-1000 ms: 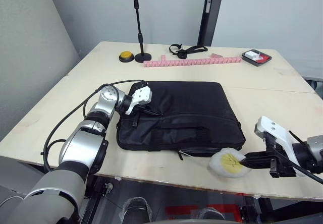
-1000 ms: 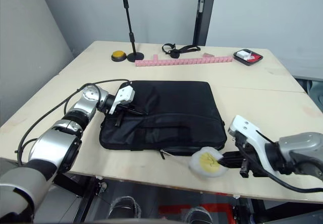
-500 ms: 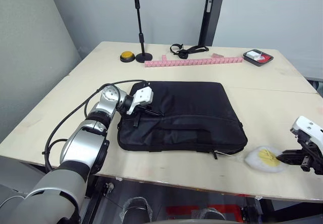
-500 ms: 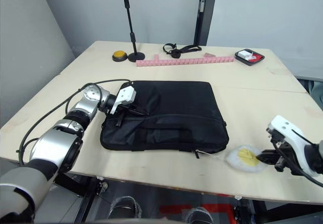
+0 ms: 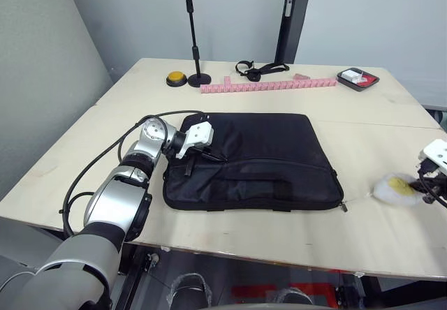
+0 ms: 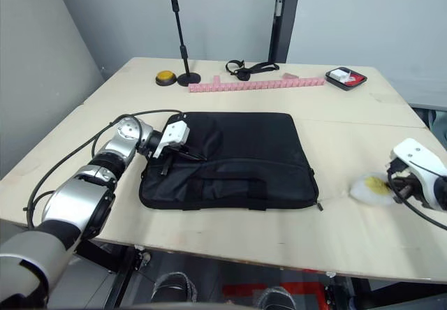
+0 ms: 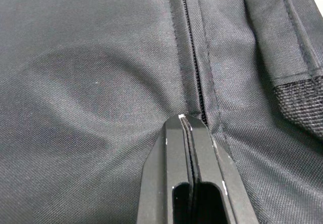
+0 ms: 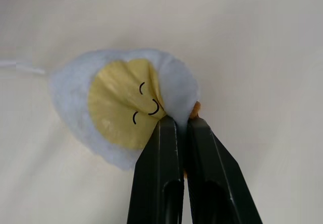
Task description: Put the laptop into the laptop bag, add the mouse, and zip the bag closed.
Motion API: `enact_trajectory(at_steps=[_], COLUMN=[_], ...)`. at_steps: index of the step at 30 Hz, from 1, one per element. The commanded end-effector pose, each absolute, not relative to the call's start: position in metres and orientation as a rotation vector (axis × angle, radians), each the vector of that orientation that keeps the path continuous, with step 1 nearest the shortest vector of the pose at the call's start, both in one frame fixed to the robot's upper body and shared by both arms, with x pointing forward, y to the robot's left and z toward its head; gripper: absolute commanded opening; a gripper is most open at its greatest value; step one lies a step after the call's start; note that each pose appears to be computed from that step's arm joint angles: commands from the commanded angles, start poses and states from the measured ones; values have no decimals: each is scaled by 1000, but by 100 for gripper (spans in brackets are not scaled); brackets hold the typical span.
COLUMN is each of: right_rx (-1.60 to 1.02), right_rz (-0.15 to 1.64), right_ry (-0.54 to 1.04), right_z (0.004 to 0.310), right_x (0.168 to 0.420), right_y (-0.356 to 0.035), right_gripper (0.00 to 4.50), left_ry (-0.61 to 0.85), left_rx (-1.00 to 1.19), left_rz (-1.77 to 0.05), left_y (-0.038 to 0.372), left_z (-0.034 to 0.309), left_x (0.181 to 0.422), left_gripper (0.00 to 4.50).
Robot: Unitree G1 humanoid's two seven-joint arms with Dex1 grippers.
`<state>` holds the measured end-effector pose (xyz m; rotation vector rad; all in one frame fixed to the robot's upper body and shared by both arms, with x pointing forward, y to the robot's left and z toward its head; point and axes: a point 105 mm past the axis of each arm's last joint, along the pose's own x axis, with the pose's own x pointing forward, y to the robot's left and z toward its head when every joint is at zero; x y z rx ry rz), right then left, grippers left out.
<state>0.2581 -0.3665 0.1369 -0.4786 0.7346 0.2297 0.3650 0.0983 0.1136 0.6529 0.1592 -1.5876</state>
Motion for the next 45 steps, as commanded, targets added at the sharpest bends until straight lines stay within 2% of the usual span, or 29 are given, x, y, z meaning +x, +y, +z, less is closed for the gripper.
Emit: enact_trajectory(at_steps=[1,8,13,24,33,38,45], right_rx=[-527,-520,-556,-718,-674,-686,-644], right_rz=[197,133,105,-61,-16,2,-14], right_ry=[714,602,463,440,305,286,194], right_z=[139,149,165,182,192,185,202], right_x=[264,288,316,341,365,377,388], right_y=[-366,-355,-332,-338,-297,-276,-258], right_gripper=[1,1,1,1,1,1,1], left_ry=[383,397,422,406,397,387,384], left_rx=[690,730,797,821,823,829,837], left_rz=[-1693,-1735,-1771,-1806,-1825,-1830,-1839], left_y=[105,104,105,102,99,96,95], left_z=[68,61,51,52,54,58,58], left_x=[344,338,332,330,329,330,329], left_gripper=[0,0,0,0,0,0,0])
